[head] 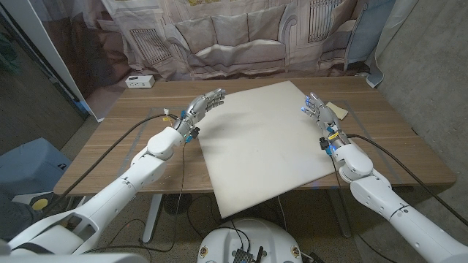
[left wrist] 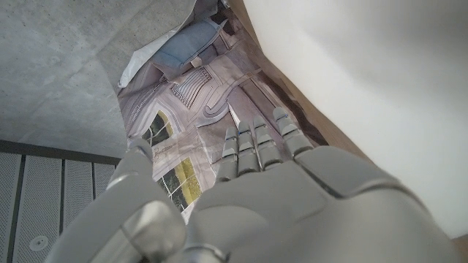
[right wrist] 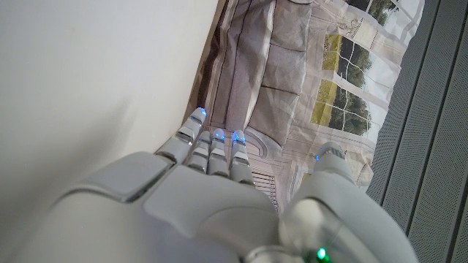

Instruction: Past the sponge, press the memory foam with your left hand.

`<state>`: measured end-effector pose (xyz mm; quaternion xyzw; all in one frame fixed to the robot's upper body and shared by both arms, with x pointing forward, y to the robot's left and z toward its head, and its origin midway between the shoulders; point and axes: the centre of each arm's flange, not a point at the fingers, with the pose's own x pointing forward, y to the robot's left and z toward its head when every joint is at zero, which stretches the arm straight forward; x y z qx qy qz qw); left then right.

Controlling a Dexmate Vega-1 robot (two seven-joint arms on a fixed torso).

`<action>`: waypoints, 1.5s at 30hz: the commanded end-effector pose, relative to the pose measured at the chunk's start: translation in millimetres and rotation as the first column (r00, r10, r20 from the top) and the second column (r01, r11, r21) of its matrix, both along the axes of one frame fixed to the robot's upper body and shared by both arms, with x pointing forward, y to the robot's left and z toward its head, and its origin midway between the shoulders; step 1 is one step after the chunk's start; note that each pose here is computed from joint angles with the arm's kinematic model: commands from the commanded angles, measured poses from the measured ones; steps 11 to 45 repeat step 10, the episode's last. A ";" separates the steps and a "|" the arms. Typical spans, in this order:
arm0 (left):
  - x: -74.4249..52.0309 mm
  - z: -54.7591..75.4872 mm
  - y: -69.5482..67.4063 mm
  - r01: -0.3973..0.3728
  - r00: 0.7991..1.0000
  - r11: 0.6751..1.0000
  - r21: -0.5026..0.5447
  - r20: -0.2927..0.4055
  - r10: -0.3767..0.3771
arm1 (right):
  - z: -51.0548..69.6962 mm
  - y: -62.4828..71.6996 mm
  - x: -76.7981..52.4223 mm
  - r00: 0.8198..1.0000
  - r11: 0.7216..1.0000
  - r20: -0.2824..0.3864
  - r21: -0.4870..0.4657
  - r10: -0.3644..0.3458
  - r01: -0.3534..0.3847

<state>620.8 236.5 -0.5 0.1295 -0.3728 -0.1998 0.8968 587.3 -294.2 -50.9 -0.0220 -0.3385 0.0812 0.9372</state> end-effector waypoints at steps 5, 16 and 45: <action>5.1 -5.4 1.9 0.085 0.994 0.990 -0.109 -0.057 -0.091 | 4.9 -7.7 0.9 1.000 1.000 -0.003 0.003 -0.001 0.001; 6.8 -5.2 -2.0 0.085 0.994 0.992 -0.095 -0.063 -0.092 | 4.2 -9.7 1.7 1.000 1.000 -0.008 0.006 -0.001 0.001; 6.8 -5.2 -2.0 0.085 0.994 0.992 -0.095 -0.063 -0.092 | 4.2 -9.7 1.7 1.000 1.000 -0.008 0.006 -0.001 0.001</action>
